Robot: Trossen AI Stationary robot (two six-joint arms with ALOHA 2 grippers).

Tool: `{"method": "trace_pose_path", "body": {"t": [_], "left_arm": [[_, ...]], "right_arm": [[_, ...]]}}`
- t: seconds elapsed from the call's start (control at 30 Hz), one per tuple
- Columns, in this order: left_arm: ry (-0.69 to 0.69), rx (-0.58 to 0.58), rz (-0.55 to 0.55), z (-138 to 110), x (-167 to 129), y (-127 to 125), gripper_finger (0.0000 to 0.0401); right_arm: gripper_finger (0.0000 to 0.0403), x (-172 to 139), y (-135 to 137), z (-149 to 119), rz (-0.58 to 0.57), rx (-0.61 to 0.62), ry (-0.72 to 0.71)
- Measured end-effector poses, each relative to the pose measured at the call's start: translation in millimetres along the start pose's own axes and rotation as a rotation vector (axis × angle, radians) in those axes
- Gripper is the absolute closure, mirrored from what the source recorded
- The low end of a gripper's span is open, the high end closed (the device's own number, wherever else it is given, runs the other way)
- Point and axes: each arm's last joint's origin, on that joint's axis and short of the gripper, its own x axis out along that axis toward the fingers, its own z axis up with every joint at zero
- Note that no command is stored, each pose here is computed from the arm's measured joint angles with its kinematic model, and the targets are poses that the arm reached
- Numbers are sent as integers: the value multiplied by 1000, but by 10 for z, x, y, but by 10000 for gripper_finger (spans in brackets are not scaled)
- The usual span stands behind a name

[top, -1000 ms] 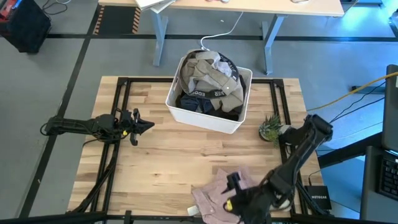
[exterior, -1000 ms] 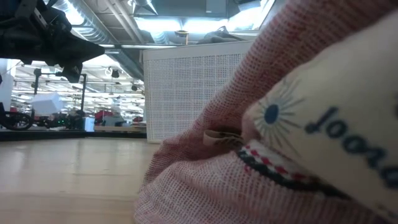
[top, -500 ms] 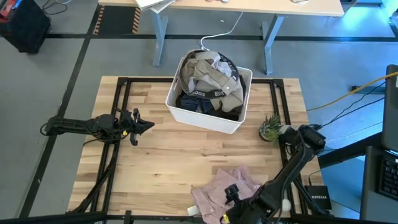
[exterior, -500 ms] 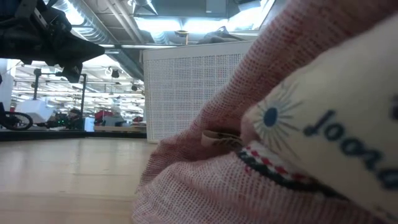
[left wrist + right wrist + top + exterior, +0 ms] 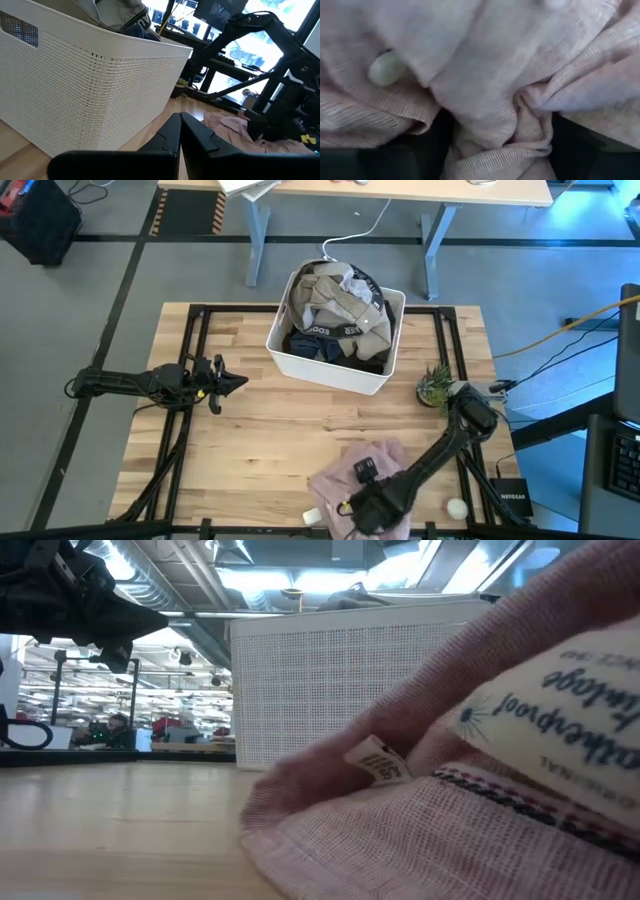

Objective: Sort clothes
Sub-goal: Put the pink polo shirt into the white bin

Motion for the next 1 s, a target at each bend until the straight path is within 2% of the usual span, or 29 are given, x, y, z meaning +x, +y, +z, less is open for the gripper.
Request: {"method": "trace_pose_path", "body": {"t": [0.17,0.43,0.6,0.73,1.0], "left_arm": [[0,0,0,1,0,0,397],[0,0,0,0,0,0,397],[0,0,0,0,0,0,397],[0,0,0,0,0,0,397],[0,0,0,1,0,0,397]], "right_arm": [[193,37,-153,40,11,9,12],[354,58,-289,60,-6,0,24],[356,40,-335,30,-85,-20,34],[356,-142,-389,-9,-118,-5,-7],[356,-859,-593,-155,-122,83,-208]]}}
